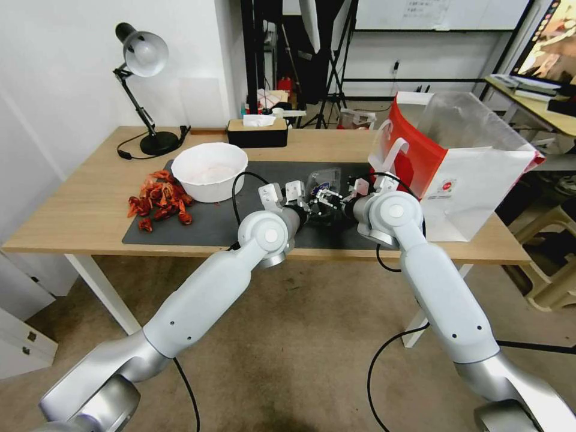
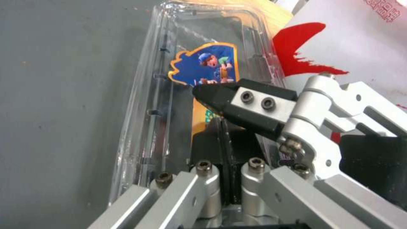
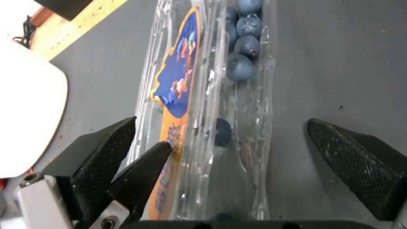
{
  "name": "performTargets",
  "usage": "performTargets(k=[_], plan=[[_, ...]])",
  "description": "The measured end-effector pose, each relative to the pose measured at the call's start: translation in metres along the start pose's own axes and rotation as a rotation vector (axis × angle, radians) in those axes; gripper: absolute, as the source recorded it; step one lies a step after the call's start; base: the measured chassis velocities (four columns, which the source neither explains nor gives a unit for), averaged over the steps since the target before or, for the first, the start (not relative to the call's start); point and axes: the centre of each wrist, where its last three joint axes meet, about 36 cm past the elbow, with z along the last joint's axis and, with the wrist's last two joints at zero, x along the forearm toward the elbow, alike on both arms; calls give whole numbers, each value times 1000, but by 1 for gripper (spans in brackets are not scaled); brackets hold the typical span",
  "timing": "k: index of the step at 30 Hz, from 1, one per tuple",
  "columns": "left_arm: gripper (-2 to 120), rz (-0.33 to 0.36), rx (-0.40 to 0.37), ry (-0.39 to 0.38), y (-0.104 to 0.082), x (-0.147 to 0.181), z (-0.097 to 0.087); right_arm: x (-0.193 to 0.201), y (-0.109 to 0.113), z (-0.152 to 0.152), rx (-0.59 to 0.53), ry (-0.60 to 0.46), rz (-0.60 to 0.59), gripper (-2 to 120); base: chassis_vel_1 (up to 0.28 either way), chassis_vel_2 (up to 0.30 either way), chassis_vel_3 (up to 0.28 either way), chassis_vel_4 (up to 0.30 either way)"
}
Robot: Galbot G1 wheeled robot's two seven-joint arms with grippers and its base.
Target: Close the takeout container lid, then place the container into the takeout bag.
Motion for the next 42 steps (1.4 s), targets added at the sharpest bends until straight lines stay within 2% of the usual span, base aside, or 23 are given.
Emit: performTargets(k=[25,30,34,37,39,41,42], plan=[[0,-2,5,-1,-2,2,1,-10,11,-3,17,16,-39,100,0,0,0,0],[0,0,5,-1,-3,3,2,-11,11,-4,15,16,-36,96,0,0,0,0],[0,2,5,-2,-4,3,2,-12,8,-5,7,13,-28,88,0,0,0,0],[0,2,3,-3,-4,3,1,-13,5,-7,-11,1,-19,76,0,0,0,0],[0,3,3,-4,-4,3,1,-13,5,-7,-12,0,-18,74,0,0,0,0],[0,4,3,-7,-5,4,1,-12,4,-8,-14,-3,-9,62,0,0,0,0],[0,4,3,-7,-5,4,1,-12,4,-8,-14,-3,-9,62,0,0,0,0]])
